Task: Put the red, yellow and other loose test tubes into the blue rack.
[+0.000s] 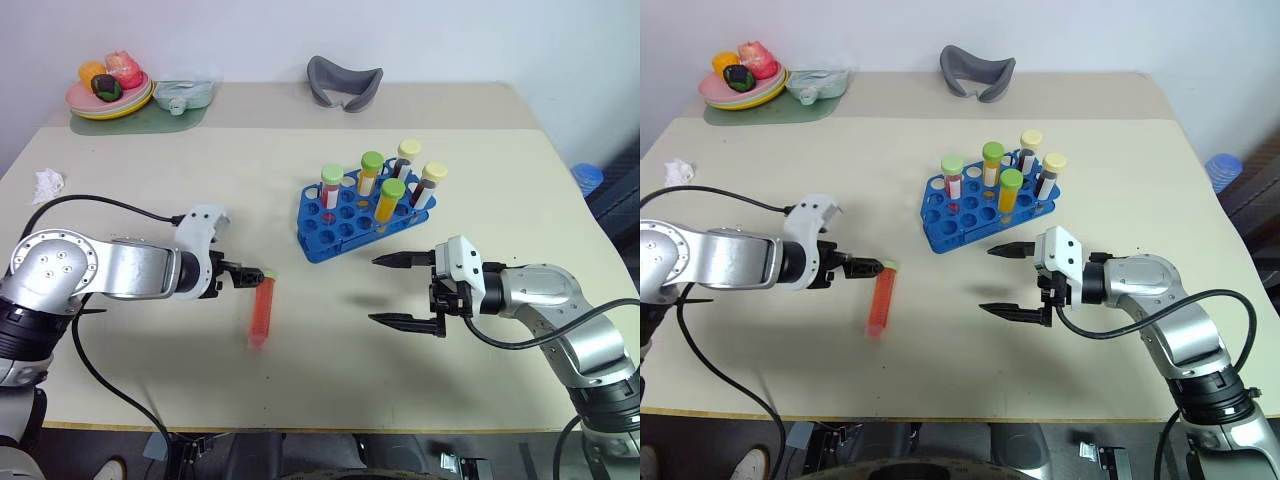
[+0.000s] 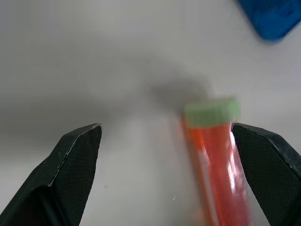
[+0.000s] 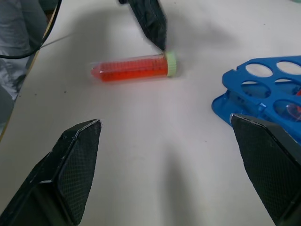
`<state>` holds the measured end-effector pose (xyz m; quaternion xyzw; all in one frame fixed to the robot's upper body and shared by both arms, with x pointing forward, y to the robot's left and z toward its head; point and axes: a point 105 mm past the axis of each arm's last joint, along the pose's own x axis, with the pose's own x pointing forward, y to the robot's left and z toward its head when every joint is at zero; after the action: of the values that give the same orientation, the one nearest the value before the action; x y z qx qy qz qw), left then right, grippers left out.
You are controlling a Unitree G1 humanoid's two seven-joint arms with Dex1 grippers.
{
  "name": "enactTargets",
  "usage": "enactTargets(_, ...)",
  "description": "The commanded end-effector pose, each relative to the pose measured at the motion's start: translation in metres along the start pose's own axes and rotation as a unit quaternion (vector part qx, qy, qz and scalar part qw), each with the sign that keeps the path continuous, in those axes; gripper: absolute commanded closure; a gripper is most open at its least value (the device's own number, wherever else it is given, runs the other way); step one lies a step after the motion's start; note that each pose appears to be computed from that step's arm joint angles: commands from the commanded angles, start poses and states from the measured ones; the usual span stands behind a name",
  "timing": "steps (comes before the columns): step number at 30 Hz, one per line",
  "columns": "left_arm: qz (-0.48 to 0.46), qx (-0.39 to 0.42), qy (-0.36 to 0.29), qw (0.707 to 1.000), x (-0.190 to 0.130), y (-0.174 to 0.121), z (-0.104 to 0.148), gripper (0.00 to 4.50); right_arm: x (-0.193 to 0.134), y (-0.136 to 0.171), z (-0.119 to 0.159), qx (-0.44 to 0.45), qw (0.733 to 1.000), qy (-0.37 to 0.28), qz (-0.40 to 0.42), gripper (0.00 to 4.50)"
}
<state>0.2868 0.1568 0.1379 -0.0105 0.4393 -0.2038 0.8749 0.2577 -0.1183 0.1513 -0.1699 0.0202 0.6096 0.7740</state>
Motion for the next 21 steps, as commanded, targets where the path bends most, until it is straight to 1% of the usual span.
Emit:
enactTargets(1, 0.021, 0.039, 0.015, 0.999, 0.006, 0.002, 0.001, 0.0, 0.002, 0.002, 0.013, -0.017, 1.0, -0.019, -0.009, 0.02)
enactTargets(7, 0.019, 0.075, 0.044, 0.996, 0.02, -0.001, 0.001, 0.0, 0.002, 0.012, 0.01, -0.012, 0.999, -0.018, -0.025, 0.02)
enactTargets(12, 0.039, 0.102, 0.07, 0.992, 0.024, 0.009, -0.003, 0.0, 0.001, 0.017, 0.009, -0.011, 0.999, -0.018, -0.039, 0.02)
enactTargets(15, 0.054, 0.113, 0.073, 0.989, 0.022, 0.016, -0.002, 0.0, 0.001, 0.017, 0.009, -0.014, 0.999, -0.018, -0.044, 0.02)
enactTargets(21, 0.098, 0.125, 0.058, 0.986, 0.018, 0.031, 0.009, 0.0, 0.004, 0.012, 0.012, -0.024, 0.998, -0.022, -0.045, 0.02)
